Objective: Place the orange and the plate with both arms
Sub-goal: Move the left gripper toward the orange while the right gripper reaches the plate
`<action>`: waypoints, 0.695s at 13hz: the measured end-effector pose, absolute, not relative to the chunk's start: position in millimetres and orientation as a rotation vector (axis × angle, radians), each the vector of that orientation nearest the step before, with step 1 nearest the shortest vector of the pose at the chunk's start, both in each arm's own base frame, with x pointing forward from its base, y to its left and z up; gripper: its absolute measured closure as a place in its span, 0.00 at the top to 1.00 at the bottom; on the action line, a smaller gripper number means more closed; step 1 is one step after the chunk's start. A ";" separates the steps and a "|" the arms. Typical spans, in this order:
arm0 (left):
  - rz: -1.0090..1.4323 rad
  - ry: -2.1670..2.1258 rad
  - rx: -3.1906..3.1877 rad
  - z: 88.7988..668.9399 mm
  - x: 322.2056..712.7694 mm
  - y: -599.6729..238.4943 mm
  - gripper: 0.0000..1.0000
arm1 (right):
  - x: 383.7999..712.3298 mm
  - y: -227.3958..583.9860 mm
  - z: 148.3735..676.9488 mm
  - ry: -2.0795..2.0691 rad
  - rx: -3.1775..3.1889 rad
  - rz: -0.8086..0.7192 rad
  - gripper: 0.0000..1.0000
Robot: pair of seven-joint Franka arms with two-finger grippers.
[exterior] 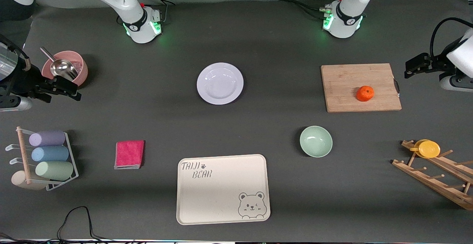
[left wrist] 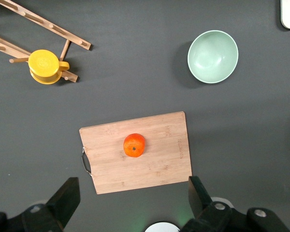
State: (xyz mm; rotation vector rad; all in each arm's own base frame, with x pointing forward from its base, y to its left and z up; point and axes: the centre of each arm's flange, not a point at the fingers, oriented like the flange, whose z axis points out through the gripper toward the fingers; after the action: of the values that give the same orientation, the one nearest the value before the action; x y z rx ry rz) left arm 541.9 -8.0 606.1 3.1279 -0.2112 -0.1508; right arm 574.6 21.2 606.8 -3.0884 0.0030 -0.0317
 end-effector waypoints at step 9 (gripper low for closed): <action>-0.194 -0.172 3.127 597.4 529.0 5.7 1.00 | 574.6 18.5 609.4 0.010 -3.088 -0.038 1.00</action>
State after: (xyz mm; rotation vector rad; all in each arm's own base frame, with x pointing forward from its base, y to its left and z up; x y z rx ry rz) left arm 529.0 5.7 597.4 3.1268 -0.1720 -0.1941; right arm 574.6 18.5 609.4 -3.0884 0.0101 -0.0378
